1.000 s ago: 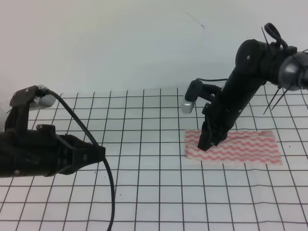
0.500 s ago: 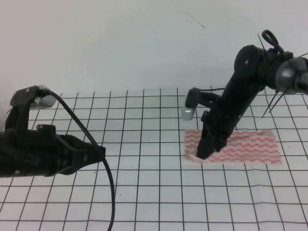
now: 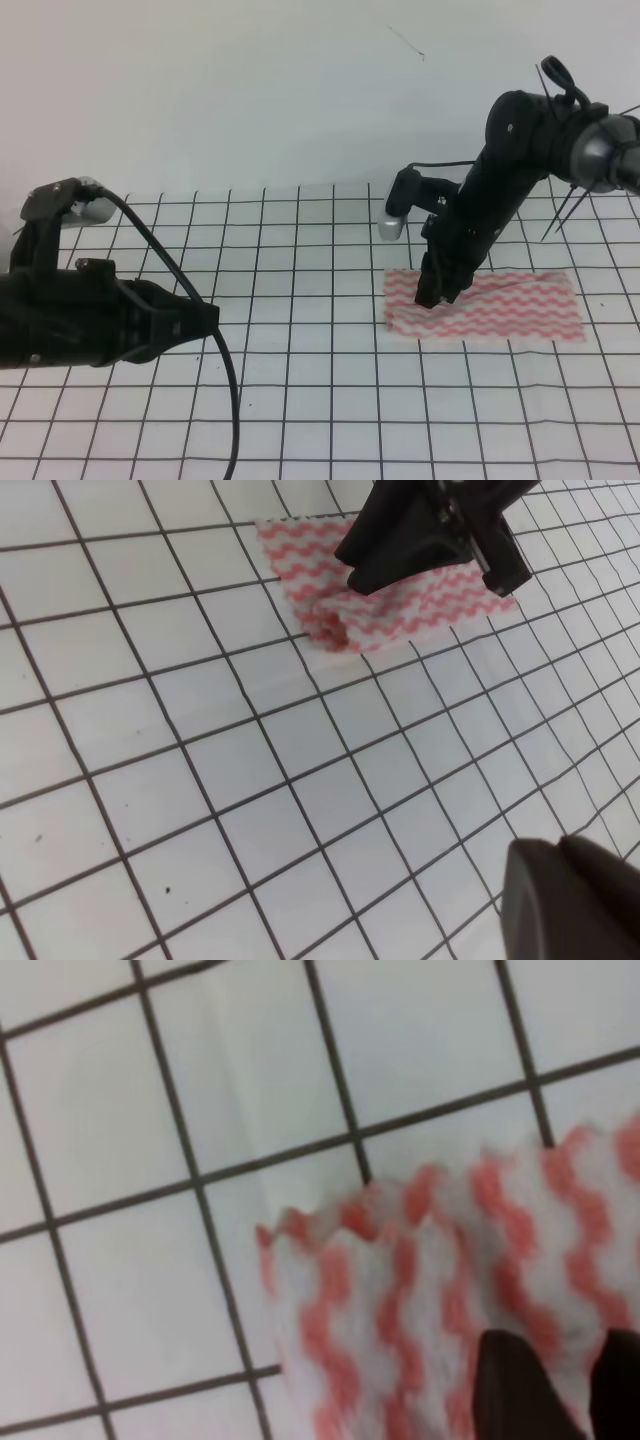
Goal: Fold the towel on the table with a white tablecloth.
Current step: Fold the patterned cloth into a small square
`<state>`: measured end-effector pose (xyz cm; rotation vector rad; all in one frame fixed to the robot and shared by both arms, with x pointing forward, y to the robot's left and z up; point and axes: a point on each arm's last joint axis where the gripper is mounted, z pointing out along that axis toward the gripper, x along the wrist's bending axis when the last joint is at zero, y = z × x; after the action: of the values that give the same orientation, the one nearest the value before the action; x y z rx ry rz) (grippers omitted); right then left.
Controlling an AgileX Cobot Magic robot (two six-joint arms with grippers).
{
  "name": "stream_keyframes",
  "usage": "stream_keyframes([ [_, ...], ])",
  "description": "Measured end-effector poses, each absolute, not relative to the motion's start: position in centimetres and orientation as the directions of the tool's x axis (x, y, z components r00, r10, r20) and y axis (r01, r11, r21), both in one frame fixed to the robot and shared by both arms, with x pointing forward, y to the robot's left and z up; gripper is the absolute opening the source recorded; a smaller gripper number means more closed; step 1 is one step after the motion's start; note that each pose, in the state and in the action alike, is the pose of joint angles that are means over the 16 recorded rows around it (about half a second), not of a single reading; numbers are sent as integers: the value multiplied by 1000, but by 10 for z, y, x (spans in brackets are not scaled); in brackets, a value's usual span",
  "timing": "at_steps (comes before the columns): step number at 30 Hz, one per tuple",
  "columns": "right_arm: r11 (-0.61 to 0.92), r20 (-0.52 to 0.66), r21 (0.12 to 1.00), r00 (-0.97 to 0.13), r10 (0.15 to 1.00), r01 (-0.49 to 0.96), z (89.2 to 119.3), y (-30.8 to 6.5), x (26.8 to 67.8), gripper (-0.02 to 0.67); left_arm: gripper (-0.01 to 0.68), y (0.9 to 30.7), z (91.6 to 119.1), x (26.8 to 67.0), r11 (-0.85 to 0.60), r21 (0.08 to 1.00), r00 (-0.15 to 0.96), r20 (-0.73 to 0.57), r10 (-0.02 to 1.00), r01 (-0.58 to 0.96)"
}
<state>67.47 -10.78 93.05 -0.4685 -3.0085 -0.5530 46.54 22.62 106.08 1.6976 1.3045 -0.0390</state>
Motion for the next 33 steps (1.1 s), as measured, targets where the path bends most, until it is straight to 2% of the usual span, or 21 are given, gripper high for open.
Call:
stream_keyframes([
  [7, 897, 101, 322, -953, 285, 302, 921, -109, 676, 175, -1, 226, 1061, 465, 31, 651, 428, -535, 729, 759],
  [23, 903, 82, 335, -963, 256, 269, 930, -106, 681, 13, -1, 226, 1061, 466, 31, 655, 429, -530, 732, 755],
  [33, 884, -7, 389, -959, 284, 259, 940, -103, 692, 2, -1, 226, 1061, 466, 30, 655, 430, -529, 732, 755],
])
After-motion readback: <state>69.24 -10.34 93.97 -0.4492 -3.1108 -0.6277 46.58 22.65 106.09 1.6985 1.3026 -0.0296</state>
